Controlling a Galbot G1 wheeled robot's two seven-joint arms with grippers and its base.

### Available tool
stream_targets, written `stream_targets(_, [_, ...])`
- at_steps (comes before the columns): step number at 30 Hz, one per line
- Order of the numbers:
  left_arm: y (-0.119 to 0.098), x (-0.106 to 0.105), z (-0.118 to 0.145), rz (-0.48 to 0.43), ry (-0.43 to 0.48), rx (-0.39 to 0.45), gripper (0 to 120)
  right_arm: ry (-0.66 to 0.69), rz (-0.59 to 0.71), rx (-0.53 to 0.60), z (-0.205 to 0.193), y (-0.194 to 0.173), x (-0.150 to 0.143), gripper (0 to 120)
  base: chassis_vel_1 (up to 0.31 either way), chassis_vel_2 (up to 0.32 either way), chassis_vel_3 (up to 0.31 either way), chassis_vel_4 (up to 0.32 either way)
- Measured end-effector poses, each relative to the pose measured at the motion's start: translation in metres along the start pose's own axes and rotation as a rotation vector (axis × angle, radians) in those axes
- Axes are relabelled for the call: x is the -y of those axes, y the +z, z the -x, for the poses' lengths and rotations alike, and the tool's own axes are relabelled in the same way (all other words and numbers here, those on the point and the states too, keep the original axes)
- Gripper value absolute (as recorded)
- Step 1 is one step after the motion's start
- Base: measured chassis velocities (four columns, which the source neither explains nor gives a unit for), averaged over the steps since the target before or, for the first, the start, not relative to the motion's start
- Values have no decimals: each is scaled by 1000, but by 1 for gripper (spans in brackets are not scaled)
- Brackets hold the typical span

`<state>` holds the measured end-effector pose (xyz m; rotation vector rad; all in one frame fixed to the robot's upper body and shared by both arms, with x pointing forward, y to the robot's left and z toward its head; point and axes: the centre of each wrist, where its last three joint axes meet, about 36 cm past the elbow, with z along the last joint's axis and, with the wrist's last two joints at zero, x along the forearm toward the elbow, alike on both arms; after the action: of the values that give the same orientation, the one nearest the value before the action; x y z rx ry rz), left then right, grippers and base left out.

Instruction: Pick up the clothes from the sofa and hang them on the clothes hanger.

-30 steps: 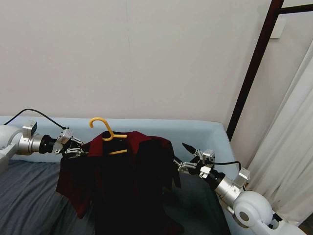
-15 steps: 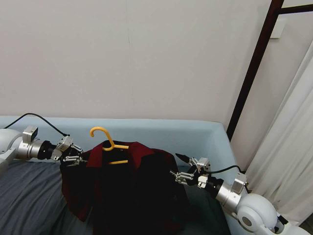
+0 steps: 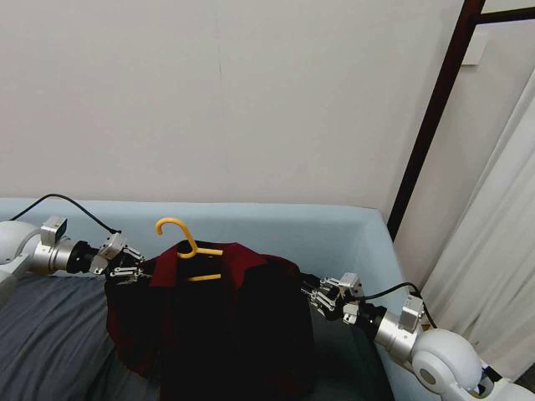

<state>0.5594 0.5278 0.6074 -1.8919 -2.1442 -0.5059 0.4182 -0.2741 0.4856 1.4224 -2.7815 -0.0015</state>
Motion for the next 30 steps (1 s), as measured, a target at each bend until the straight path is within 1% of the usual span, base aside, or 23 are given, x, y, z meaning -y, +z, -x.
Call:
stream_targets(2, [0,0,0,1,0,-1,2,-27,2,9,-1,-2,4,0,0,0,0,0])
stream_targets(7, [1,0,0,0,8,-6,2,-101,33,46,-5,-10,15,0,0,0,0,0])
stream_targets(10, [3,-1,0,-4,16,-10,2,-199,90,91,-11,-20,30,0,0,0,0,0])
stream_targets(15, [6,-2,2,-2,17,-6,2,-249,115,88,-16,-23,38,0,0,0,0,0])
stream_targets(17, [6,-2,4,2,19,-1,2,-262,110,69,-19,-22,42,0,0,0,0,0])
stream_targets(21, [6,-3,6,6,21,2,2,-248,105,36,-22,-17,48,0,0,0,0,0])
stream_targets(24, [7,-3,6,9,22,4,2,-197,109,28,-23,-16,54,0,0,0,0,0])
stream_targets(29, [9,-2,6,9,23,3,2,-134,138,35,-21,-13,52,0,0,0,0,0])
stream_targets(30, [10,-2,6,9,23,3,2,-128,148,41,-20,-12,52,5,0,0,0,0])
